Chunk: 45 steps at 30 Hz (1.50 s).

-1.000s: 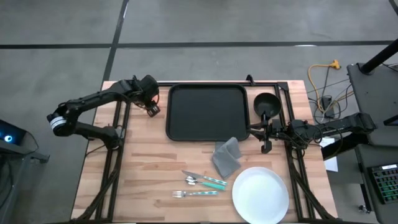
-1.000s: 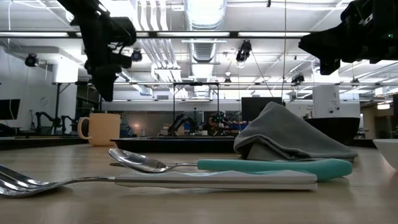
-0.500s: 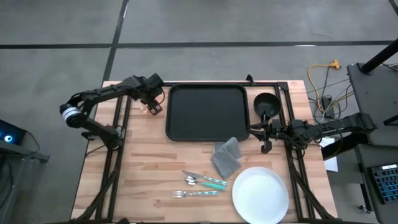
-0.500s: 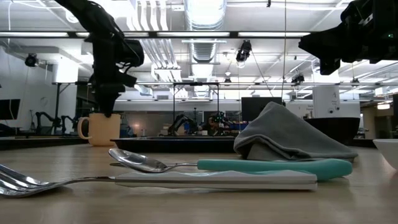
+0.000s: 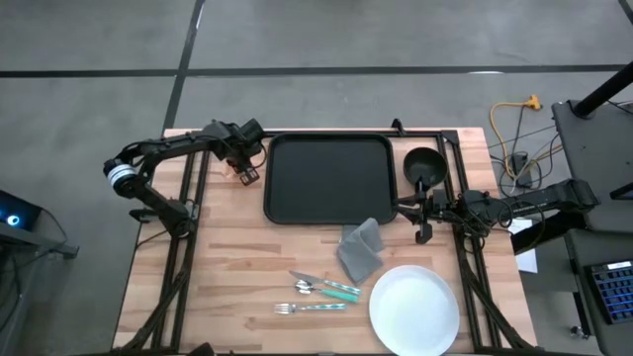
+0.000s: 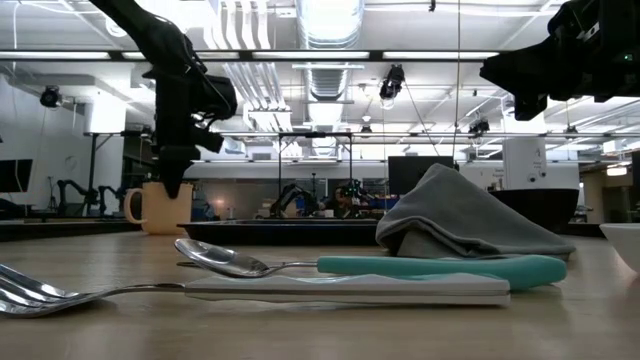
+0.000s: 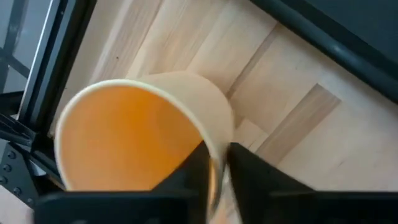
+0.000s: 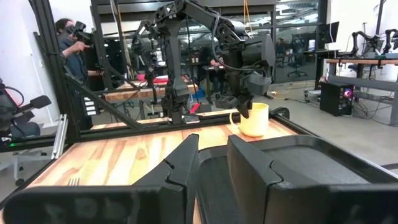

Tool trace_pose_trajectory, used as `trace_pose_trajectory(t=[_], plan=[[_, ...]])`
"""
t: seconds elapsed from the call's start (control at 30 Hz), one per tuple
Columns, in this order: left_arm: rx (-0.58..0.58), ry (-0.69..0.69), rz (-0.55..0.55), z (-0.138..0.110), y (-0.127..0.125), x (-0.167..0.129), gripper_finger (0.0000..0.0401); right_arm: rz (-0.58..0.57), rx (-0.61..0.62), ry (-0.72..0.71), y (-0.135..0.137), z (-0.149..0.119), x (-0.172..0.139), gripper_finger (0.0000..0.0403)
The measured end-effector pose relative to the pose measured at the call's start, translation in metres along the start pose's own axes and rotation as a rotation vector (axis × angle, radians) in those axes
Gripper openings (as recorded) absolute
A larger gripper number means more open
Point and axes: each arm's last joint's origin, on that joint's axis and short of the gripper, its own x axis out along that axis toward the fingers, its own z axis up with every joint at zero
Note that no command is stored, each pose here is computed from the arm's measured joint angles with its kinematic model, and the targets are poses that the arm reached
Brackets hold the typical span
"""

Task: Set up tray
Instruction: Put the yellow cup on the top left side of the black tray

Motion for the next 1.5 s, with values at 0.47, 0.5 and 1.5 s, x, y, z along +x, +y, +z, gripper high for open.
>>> trace_pose_trajectory(t=[0.47, 0.5, 1.5], plan=[[0.079, -0.009, -0.020, 0.008, 0.005, -0.020, 0.0001, 0.000, 0.000, 0.000, 0.000, 0.000, 0.000, 0.0075], [0.091, -0.019, -0.031, 0.010, 0.006, -0.025, 0.0001, 0.000, 0.000, 0.000, 0.000, 0.000, 0.000, 0.0076], [0.778, -0.126, -0.311, 0.119, 0.011, -0.032, 0.0000, 0.000, 0.000, -0.001, 0.000, 0.000, 0.000, 0.0080]])
